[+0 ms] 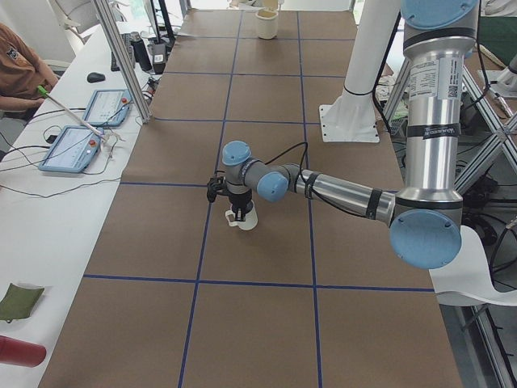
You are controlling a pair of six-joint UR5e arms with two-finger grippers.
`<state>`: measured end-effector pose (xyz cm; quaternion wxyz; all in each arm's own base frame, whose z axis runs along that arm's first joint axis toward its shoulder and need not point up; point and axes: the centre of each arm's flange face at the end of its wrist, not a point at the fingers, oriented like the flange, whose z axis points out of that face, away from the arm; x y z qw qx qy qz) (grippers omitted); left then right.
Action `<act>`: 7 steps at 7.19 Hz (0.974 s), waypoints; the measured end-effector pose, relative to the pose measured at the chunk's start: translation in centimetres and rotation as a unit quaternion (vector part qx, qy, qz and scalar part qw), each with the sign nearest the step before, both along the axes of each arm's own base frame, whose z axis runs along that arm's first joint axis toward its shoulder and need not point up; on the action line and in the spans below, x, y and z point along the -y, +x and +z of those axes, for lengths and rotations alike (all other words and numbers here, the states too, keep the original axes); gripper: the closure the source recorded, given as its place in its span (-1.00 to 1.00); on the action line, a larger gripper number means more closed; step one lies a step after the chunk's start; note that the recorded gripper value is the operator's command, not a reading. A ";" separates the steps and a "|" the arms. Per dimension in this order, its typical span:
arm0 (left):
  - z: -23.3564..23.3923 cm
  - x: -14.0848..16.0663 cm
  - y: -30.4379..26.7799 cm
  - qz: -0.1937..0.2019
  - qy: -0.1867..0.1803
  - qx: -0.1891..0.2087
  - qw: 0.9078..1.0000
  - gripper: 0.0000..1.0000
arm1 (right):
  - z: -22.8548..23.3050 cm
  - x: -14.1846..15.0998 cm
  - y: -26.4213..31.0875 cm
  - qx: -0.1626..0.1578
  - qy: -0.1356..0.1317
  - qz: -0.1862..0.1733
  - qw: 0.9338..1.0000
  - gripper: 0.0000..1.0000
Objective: Left arm hands cup to right arm to dump lemon
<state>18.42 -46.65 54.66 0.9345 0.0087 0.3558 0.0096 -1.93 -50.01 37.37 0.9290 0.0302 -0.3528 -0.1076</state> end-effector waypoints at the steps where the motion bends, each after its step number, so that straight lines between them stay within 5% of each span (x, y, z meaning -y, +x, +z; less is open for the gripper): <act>1: 0.1 0.0 0.0 0.001 0.000 0.000 1.000 -1.00 | 0.5 -0.1 0.1 -0.009 -0.005 0.001 1.000 -1.00; 4: -0.9 -0.1 -0.1 0.004 0.012 -0.004 1.000 -1.00 | 2.0 -0.8 0.6 -0.020 -0.009 -0.009 1.000 -1.00; 7: -3.1 0.6 -1.5 0.042 0.067 -0.005 0.997 -1.00 | 5.4 -2.2 2.7 -0.016 0.007 -0.048 0.999 -1.00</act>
